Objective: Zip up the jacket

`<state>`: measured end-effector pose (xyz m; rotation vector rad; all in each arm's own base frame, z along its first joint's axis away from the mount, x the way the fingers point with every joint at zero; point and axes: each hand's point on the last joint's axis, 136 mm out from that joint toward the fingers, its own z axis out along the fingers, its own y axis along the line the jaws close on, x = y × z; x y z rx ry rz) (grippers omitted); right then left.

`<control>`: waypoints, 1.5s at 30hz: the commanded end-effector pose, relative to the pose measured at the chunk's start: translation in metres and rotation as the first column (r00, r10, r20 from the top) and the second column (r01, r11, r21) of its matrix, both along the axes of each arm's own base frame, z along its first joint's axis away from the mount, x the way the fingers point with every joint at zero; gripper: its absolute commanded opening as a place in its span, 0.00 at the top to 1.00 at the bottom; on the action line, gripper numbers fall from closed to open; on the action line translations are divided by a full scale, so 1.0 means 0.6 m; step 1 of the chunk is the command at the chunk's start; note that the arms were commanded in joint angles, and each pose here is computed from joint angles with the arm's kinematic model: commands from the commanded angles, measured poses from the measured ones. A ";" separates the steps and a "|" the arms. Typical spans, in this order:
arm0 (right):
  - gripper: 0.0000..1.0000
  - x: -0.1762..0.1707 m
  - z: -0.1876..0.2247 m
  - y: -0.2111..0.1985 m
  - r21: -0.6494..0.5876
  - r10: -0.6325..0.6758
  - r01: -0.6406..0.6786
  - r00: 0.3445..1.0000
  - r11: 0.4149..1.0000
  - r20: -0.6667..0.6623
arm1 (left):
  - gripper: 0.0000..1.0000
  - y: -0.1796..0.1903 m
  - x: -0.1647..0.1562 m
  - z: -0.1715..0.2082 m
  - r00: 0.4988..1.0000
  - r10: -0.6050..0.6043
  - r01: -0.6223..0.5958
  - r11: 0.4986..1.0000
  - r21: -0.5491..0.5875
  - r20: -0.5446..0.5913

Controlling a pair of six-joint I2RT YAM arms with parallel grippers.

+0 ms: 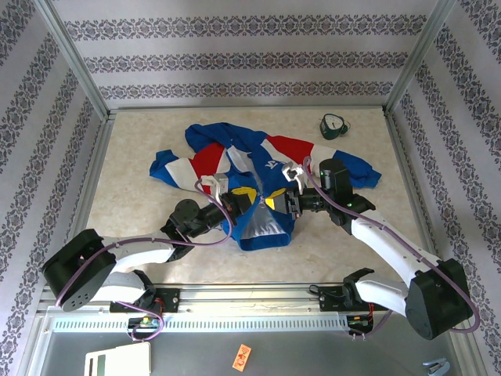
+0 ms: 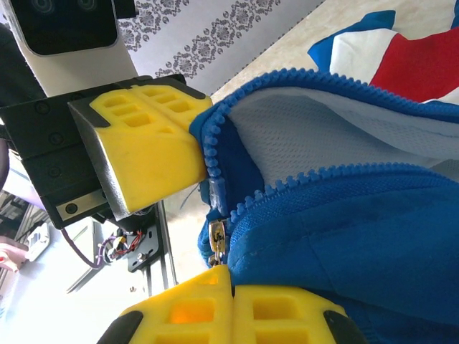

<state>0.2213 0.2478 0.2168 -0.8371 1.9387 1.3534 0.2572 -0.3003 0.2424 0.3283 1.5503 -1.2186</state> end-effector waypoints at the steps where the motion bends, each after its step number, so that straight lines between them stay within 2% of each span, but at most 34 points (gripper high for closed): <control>1: 1.00 -0.002 0.035 0.007 0.038 0.032 -0.035 0.997 0.999 0.068 | 1.00 0.011 0.002 0.018 1.000 0.013 -0.011 0.999 -0.050 0.026; 13: 1.00 -0.007 0.048 0.006 0.063 0.049 -0.053 0.997 0.997 0.064 | 1.00 0.018 -0.002 0.004 1.000 0.012 -0.012 1.000 0.002 0.019; 25: 1.00 -0.004 0.038 0.016 0.059 0.066 -0.068 0.997 0.996 0.043 | 1.00 0.008 -0.008 0.016 0.999 -0.025 0.026 1.000 -0.007 0.040; 31: 1.00 0.011 -0.026 0.012 -0.050 -0.007 0.004 0.998 0.999 -0.059 | 1.00 0.046 0.011 -0.043 0.989 0.109 -0.096 0.987 0.126 -0.101; 34: 1.00 -0.006 -0.068 0.023 -0.090 0.008 -0.020 0.991 0.996 -0.133 | 1.00 0.087 0.013 -0.071 0.963 0.212 -0.177 0.963 0.204 -0.164; 38: 1.00 -0.042 -0.130 0.043 -0.145 0.043 -0.074 0.977 0.987 -0.210 | 1.00 0.125 0.001 -0.094 0.940 0.275 -0.210 0.933 0.291 -0.204; 42: 0.68 -0.053 -0.154 0.044 -0.165 0.031 -0.080 0.960 0.983 -0.279 | 1.00 0.135 -0.014 -0.109 0.936 0.267 -0.189 0.932 0.310 -0.231; 45: 0.55 -0.050 -0.130 0.043 -0.147 0.016 -0.056 0.966 0.988 -0.260 | 1.00 0.123 -0.025 -0.121 0.943 0.214 -0.127 0.939 0.318 -0.255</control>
